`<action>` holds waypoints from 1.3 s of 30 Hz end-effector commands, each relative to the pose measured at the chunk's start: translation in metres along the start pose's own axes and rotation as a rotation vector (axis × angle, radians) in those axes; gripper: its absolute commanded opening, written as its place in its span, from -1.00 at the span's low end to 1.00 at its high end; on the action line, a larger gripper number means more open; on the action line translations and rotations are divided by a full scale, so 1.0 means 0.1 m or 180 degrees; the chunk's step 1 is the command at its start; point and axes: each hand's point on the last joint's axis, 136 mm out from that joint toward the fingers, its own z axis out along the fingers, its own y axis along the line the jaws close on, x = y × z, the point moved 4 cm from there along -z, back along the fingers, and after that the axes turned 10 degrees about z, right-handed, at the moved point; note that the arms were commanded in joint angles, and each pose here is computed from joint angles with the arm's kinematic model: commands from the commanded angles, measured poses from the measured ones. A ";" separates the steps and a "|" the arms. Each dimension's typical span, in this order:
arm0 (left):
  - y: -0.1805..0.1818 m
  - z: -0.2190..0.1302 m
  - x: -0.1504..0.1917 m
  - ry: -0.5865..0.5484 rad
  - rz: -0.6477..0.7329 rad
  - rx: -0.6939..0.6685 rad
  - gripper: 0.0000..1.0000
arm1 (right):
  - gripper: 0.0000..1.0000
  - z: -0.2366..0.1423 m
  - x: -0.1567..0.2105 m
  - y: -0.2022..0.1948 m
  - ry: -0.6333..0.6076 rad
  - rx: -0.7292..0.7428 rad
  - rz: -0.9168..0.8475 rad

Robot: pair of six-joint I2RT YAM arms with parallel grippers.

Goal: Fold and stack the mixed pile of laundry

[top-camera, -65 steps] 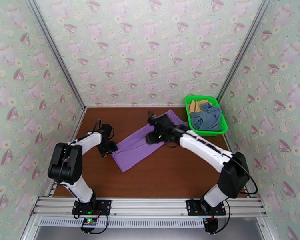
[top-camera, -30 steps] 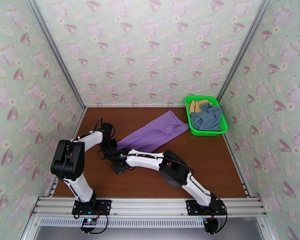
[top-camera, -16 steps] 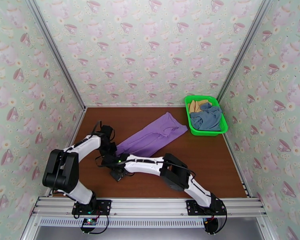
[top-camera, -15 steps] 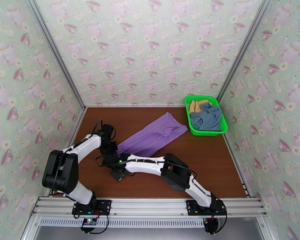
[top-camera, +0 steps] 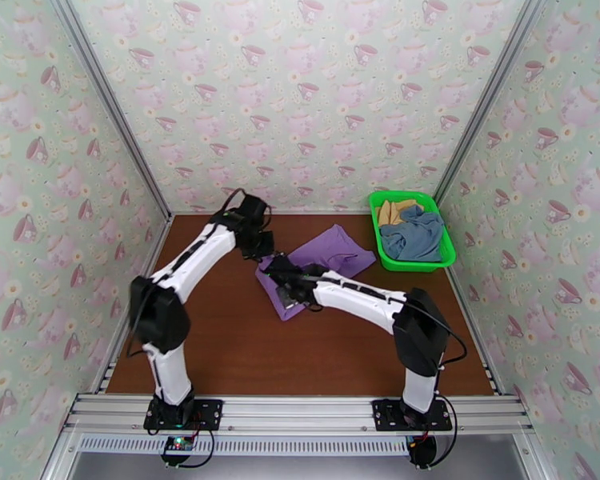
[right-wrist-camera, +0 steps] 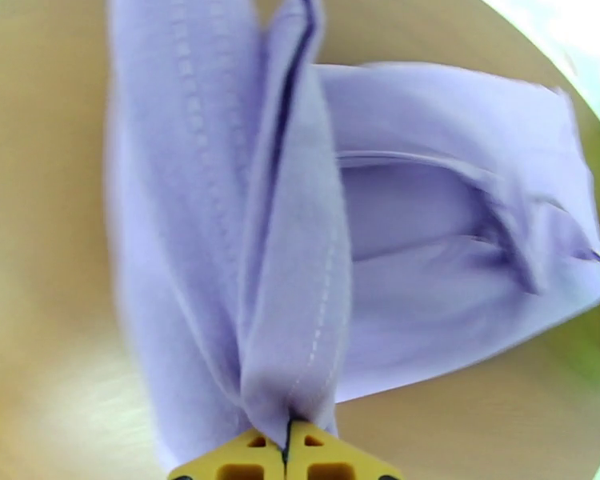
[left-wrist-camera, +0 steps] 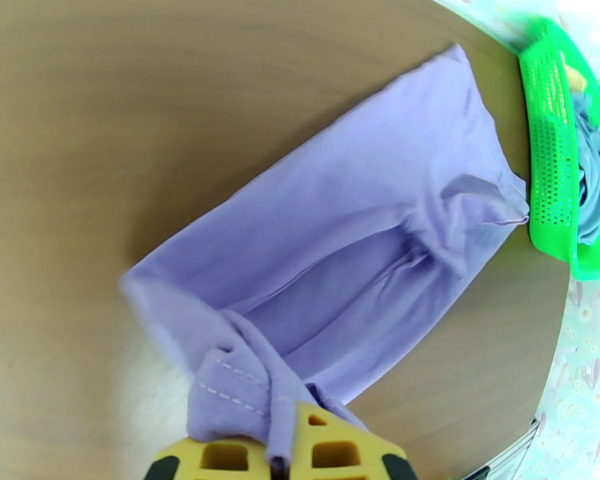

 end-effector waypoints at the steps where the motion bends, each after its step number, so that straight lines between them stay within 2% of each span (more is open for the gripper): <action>1: -0.06 0.30 -0.06 0.0244 0.0186 -0.0092 -1.00 | -1.00 0.20 0.02 -0.33 0.0090 0.0312 0.0043; 6: -0.16 0.72 -0.25 0.0274 0.0214 -0.0025 -1.00 | -1.00 0.42 -0.06 -0.62 0.0060 0.0621 0.0207; 14: -0.12 1.14 -0.30 0.0338 0.0121 0.0010 -0.98 | -1.00 0.78 -0.11 -0.72 0.0123 0.0641 0.0425; 15: -0.12 1.18 -0.29 0.0347 0.0115 0.0036 -0.78 | -1.00 0.81 -0.10 -0.73 0.0146 0.0666 0.0431; 18: -0.14 1.24 -0.31 0.0329 0.0103 0.0123 0.09 | -1.00 0.83 -0.10 -0.79 0.0169 0.0797 0.0505; 19: -0.16 1.24 -0.33 0.0302 0.0110 0.0158 0.27 | -0.94 0.81 -0.10 -0.82 0.0158 0.0856 0.0534; 22: -0.23 1.15 -0.42 0.0168 0.0145 0.0279 0.54 | -0.53 0.72 -0.14 -0.96 0.0085 0.1051 0.0669; 26: -0.34 0.76 -0.61 -0.0165 0.0212 0.0339 0.60 | -0.34 0.54 -0.20 -1.16 -0.0020 0.1212 0.0874; 30: -0.28 0.34 -0.58 -0.0400 0.0230 0.0167 0.53 | -0.31 0.34 -0.20 -1.30 -0.0106 0.1265 0.0954; 33: -0.11 0.27 -0.32 -0.0276 0.0135 -0.0043 0.09 | -0.42 0.27 -0.14 -1.27 -0.0110 0.1066 0.1001; 35: -0.01 0.36 -0.09 -0.0121 0.0062 -0.0103 -0.26 | -0.58 0.29 -0.10 -1.16 -0.0077 0.0736 0.1039; 37: 0.10 0.54 0.12 0.0020 -0.0022 -0.0139 -0.59 | -0.84 0.38 -0.05 -1.01 0.0020 0.0402 0.1110; 39: 0.17 0.73 0.28 0.0147 -0.0111 -0.0135 -0.75 | -1.00 0.50 -0.03 -0.85 0.0122 0.0122 0.1172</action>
